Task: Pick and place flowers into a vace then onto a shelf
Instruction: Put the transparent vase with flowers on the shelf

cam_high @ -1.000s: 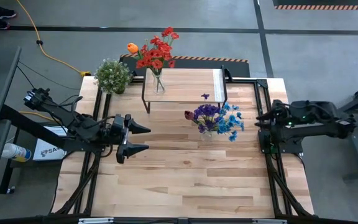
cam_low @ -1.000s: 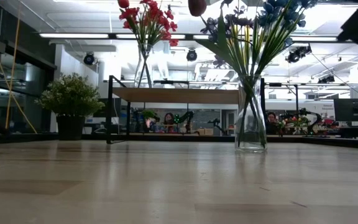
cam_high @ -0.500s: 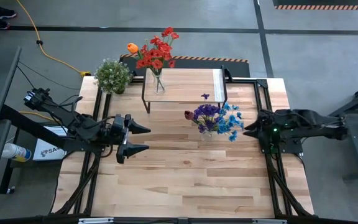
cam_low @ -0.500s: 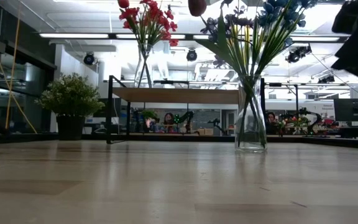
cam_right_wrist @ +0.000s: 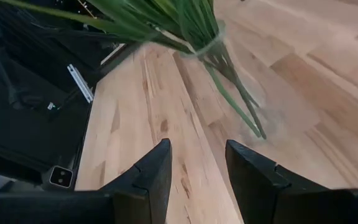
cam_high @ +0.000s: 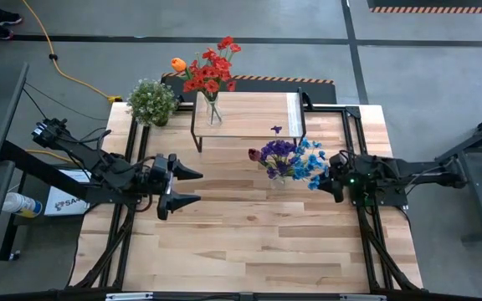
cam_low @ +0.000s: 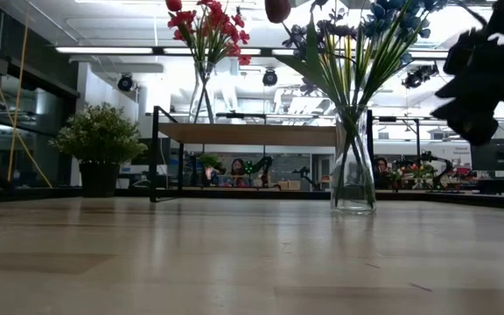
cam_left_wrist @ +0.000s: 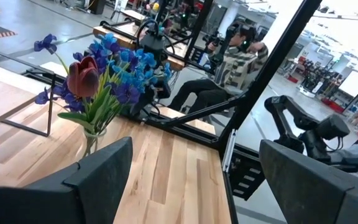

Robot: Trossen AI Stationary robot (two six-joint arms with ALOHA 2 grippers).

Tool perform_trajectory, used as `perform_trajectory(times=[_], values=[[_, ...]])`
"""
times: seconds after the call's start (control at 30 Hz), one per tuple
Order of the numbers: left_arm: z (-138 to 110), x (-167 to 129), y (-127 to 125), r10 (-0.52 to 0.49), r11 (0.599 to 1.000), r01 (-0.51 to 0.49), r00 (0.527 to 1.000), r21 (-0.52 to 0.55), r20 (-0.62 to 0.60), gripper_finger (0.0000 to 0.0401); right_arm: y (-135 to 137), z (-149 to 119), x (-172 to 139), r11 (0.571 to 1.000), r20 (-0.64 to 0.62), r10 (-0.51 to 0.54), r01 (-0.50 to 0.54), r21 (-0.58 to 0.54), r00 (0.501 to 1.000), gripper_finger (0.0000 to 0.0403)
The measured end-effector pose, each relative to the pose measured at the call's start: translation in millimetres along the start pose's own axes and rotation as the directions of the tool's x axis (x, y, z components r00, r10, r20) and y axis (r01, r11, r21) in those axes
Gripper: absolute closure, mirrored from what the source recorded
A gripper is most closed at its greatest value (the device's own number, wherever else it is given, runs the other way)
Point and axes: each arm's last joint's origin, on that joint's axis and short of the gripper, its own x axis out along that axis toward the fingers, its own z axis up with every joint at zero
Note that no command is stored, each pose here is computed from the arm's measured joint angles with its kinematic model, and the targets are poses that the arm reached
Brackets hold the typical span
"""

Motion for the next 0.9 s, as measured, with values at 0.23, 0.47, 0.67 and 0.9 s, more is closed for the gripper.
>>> perform_trajectory(times=[0.23,0.47,0.67,0.9], values=[[-0.5,0.0,0.3,0.003,1.000,-0.003,1.000,0.001,-0.005,0.0020,-11.4,-13.3,11.8,0.997,0.014,0.011,-0.012,0.070,1.000,0.0261],[-0.5,0.0,0.3,0.002,1.000,-0.002,1.000,0.002,-0.005,0.0020,-12.5,-10.7,13.5,0.999,0.091,-0.034,0.035,-0.014,0.995,0.0263],[-0.5,-0.1,0.3,0.001,1.000,-0.001,1.000,0.002,-0.006,0.0020,-15.0,-9.8,14.0,0.988,0.134,-0.109,0.122,-0.094,0.985,0.0262],[-0.9,0.0,0.5,0.002,1.000,-0.002,1.000,0.005,-0.010,0.0020,-16.9,-13.1,17.6,0.961,0.075,-0.125,0.140,-0.240,0.989,0.0261]])
